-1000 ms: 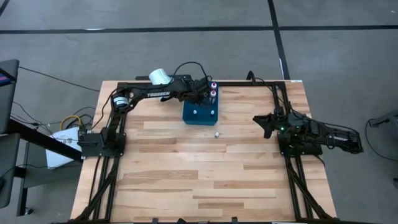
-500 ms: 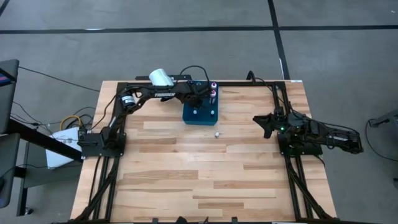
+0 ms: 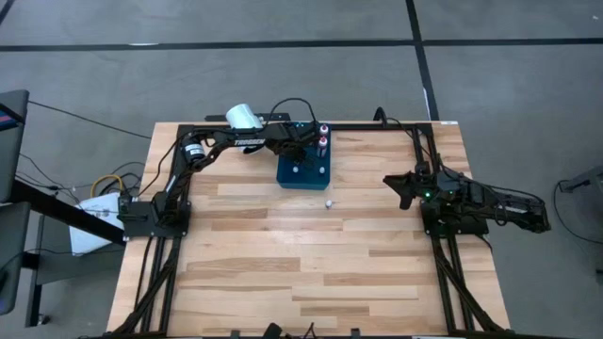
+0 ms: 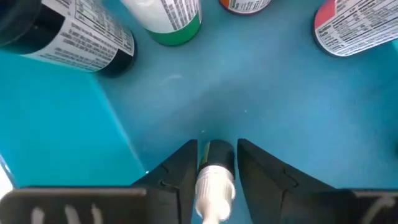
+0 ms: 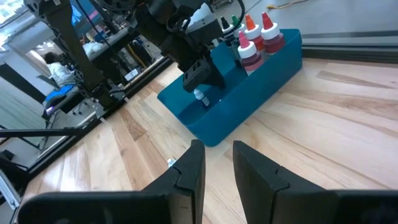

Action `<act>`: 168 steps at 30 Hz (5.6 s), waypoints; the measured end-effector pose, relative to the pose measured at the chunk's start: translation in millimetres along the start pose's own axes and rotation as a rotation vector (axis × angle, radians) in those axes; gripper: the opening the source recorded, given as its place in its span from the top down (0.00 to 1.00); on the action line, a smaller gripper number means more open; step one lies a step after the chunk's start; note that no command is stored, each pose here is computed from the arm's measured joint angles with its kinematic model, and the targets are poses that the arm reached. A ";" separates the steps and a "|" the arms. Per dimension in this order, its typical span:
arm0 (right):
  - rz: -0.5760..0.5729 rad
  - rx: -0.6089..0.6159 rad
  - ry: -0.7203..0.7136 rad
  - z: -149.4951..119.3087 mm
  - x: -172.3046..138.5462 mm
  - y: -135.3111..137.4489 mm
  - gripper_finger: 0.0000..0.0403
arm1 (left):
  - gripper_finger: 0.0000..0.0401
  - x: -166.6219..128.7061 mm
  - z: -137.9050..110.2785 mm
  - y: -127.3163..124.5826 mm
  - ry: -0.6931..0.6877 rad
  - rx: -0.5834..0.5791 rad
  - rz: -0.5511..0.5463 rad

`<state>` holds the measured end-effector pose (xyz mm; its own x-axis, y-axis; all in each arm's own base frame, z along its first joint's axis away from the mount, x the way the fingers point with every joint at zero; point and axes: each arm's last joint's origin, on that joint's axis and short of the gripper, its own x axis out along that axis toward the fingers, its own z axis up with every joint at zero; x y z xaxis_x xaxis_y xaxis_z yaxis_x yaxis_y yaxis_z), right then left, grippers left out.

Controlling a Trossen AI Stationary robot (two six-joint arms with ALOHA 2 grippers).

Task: Pick & Place food coloring
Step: Put the small black food coloring bottle into the blue bin, then put the small green food coloring bottle into the blue bin

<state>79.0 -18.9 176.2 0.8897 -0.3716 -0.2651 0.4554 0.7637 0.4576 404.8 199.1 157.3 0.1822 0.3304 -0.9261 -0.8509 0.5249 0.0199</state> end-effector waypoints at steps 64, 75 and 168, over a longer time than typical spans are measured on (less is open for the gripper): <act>0.449 -0.089 0.119 4.4 12.2 32.5 0.82 | 0.63 -204.5 -127.1 -113.1 -0.326 0.223 0.356; 0.421 -0.216 0.199 6.0 40.7 53.8 0.82 | 0.63 -217.9 -155.4 -52.2 -0.358 0.099 0.361; -0.057 -0.391 0.877 4.4 232.0 83.0 0.61 | 0.63 -170.9 -266.4 153.7 -0.786 0.369 -0.455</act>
<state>323.3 -44.2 156.5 0.4539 -0.0074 -0.8910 0.3129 0.9376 0.1516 111.6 14.4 218.3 0.8449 0.3934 -0.3625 -0.4346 0.8999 -0.0364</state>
